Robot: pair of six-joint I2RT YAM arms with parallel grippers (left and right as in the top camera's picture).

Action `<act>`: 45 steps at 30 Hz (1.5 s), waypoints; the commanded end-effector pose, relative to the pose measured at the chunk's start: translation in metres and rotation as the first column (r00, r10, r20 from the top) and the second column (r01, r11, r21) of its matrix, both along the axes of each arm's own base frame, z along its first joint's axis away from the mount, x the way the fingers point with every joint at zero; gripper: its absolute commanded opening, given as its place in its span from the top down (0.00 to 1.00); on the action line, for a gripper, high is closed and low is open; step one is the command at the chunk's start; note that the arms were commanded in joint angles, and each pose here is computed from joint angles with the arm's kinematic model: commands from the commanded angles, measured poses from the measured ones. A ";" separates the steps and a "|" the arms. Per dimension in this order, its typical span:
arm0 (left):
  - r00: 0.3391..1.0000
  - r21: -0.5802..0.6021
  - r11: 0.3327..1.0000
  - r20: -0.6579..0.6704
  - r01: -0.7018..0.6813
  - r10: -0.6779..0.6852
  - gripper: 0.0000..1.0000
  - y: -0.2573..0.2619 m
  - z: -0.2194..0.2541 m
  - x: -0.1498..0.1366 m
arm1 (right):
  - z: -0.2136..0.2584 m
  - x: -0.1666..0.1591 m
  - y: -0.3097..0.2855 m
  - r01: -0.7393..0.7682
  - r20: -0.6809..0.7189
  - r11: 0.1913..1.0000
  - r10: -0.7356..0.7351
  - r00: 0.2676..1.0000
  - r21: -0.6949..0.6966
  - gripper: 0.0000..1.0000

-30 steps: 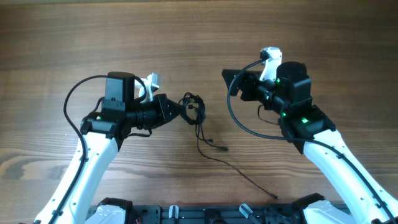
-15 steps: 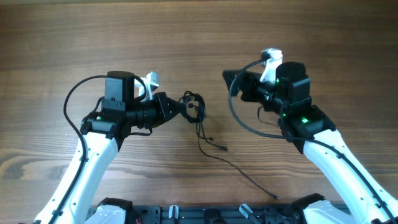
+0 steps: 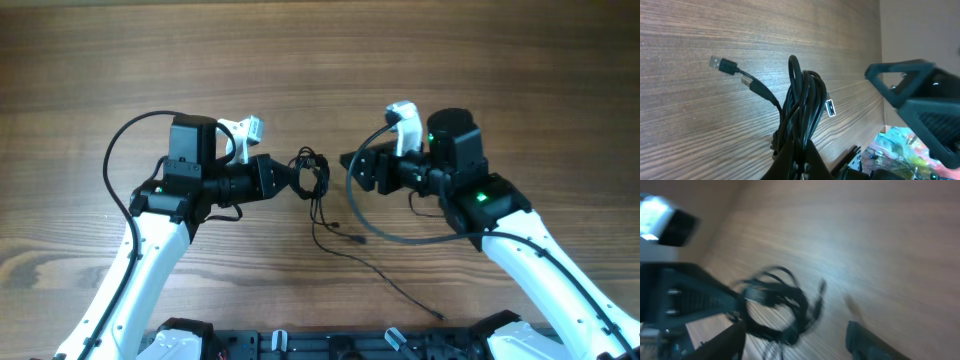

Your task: Untangle cables

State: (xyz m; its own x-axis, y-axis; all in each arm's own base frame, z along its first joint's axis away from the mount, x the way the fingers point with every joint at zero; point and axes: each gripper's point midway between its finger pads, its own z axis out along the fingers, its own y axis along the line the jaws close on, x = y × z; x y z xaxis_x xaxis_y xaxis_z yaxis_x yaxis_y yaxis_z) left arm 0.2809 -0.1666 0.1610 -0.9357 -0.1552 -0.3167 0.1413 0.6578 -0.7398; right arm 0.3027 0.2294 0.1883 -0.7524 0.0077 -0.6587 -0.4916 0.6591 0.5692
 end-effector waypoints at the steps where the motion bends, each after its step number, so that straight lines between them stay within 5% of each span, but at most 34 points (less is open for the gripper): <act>1: 0.999 -0.038 0.999 0.028 0.033 -0.032 0.96 -0.005 0.007 0.000 | 0.000 -0.002 0.019 -0.089 0.095 0.995 0.092 0.991 -0.035 0.44; 13: 0.995 -0.156 0.988 -0.098 -0.020 0.004 0.96 -0.014 0.018 -0.005 | -0.016 0.001 0.051 -0.078 0.300 0.964 0.155 0.941 -0.252 0.50; 22: 0.991 -0.215 0.977 -0.132 0.005 -0.034 0.96 -0.020 0.025 -0.013 | -0.026 0.020 0.036 0.097 0.389 0.912 0.072 0.919 -0.398 0.73; 26: 0.989 -0.246 0.968 -0.126 0.040 -0.073 0.96 -0.024 0.030 -0.018 | -0.036 0.039 0.011 0.248 0.385 0.869 -0.073 0.920 -0.428 0.92; 31: 0.988 -0.279 0.954 -0.083 0.106 -0.134 0.96 -0.029 0.037 -0.023 | -0.051 0.052 -0.008 0.329 0.240 0.884 -0.258 0.936 -0.333 0.94; 32: 0.989 -0.280 0.954 -0.069 0.110 -0.134 0.96 -0.029 0.039 -0.022 | -0.053 0.049 -0.003 0.299 0.200 0.905 -0.246 0.948 -0.302 0.93; 33: 0.990 -0.281 0.952 -0.035 0.119 -0.134 0.96 -0.029 0.042 -0.018 | -0.056 0.042 0.008 0.245 0.122 0.938 -0.221 0.968 -0.246 0.77; 34: 0.991 -0.282 0.951 -0.018 0.124 -0.134 0.96 -0.030 0.044 -0.016 | -0.057 0.039 0.011 0.229 0.094 0.945 -0.212 0.973 -0.232 0.51; 35: 0.991 -0.279 0.952 0.007 0.127 -0.130 0.96 -0.030 0.046 -0.012 | -0.060 0.035 0.012 0.226 0.059 0.948 -0.218 0.974 -0.225 0.07; 36: 0.992 -0.273 0.954 0.011 0.122 -0.124 0.96 -0.029 0.046 -0.011 | -0.062 0.034 0.011 0.233 0.041 0.946 -0.230 0.972 -0.224 0.00; 45: 0.999 -0.110 0.993 0.001 -0.049 0.050 0.96 -0.004 0.022 0.012 | -0.085 0.009 -0.005 0.261 -0.127 0.921 -0.307 0.943 -0.288 0.00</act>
State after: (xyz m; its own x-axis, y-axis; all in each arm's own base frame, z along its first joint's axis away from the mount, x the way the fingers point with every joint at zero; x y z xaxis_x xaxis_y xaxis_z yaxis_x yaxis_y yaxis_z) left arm 0.2817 -0.1829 0.1860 -0.9490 -0.1982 -0.2454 0.1100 0.5212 -0.8463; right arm 0.3156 0.2210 0.0997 -0.8194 0.0078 -0.5732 -0.2344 0.9079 0.3475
